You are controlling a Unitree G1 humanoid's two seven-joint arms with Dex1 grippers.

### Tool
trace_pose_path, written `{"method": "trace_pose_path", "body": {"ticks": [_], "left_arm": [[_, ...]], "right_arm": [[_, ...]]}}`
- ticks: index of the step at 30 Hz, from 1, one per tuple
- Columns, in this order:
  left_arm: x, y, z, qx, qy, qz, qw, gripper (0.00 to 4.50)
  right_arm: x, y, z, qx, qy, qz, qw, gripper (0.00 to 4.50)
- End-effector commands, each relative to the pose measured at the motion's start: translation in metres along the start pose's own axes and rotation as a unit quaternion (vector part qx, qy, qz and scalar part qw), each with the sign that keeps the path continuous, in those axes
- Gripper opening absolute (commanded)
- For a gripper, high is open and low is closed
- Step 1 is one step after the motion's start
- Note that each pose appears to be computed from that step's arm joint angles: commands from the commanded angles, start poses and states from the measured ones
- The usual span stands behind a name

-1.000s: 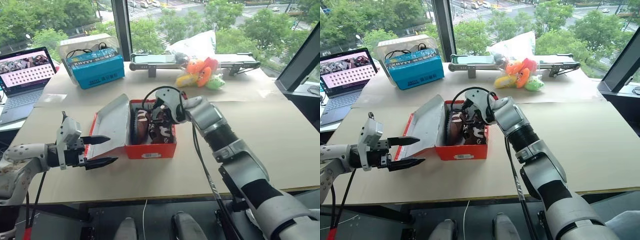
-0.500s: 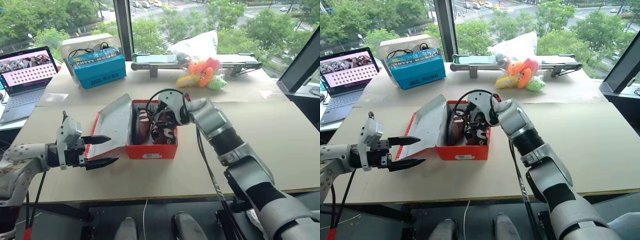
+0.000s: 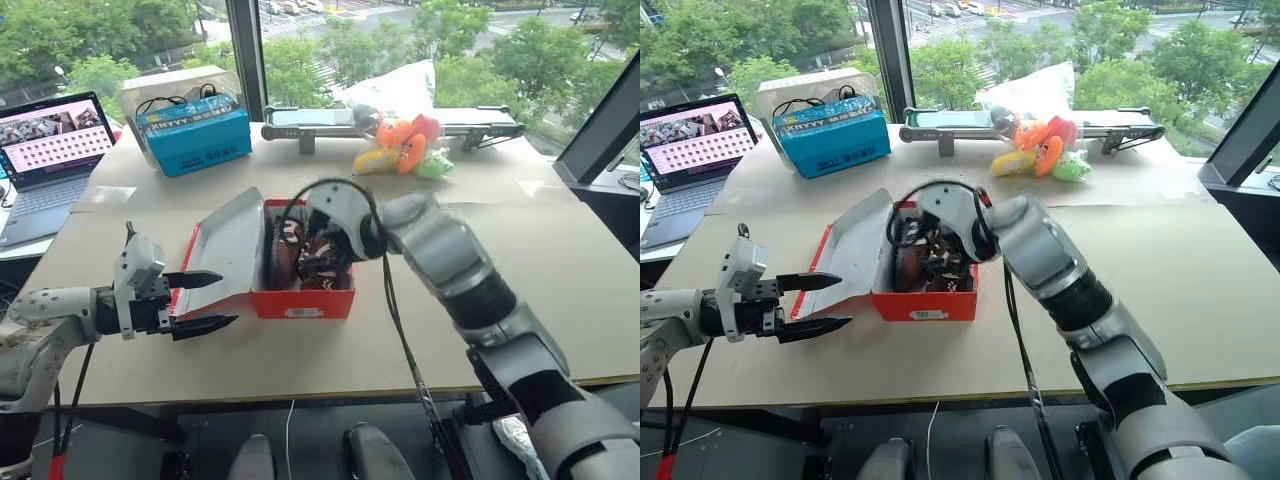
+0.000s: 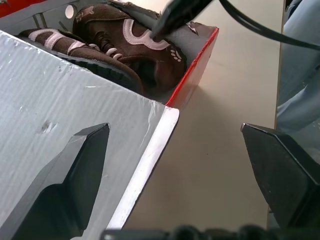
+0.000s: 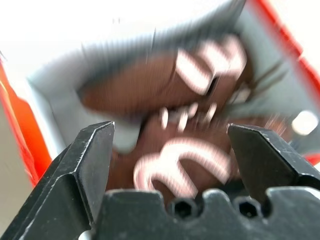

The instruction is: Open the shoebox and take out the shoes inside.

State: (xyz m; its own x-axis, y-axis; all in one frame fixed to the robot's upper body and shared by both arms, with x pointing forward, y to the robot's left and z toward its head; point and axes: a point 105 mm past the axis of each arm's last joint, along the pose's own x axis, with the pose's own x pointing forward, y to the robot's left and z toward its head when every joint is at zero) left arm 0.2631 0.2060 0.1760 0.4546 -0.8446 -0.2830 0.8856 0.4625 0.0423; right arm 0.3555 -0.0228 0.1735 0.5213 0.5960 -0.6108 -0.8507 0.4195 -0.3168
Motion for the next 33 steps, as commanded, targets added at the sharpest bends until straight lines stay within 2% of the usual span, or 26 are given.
{"method": "trace_pose_path", "body": {"ticks": [1, 12, 25, 33], "left_arm": [[-0.002, -0.002, 0.010, 0.016, -0.012, -0.001, 1.000, 4.50], [-0.002, -0.002, 0.009, 0.014, -0.012, 0.000, 1.000, 4.50], [0.004, -0.003, 0.009, 0.013, -0.015, -0.008, 1.000, 4.50], [0.005, -0.003, 0.009, 0.012, -0.018, -0.007, 1.000, 4.50]], "right_arm": [[-0.009, -0.014, 0.004, -0.013, -0.010, -0.039, 0.999, 4.22], [-0.010, -0.016, -0.005, 0.026, -0.004, -0.069, 0.997, 4.22], [0.046, 0.005, -0.055, -0.016, 0.094, 0.024, 0.995, 4.22], [0.059, 0.010, -0.074, -0.006, 0.127, 0.066, 0.990, 4.22]]}}
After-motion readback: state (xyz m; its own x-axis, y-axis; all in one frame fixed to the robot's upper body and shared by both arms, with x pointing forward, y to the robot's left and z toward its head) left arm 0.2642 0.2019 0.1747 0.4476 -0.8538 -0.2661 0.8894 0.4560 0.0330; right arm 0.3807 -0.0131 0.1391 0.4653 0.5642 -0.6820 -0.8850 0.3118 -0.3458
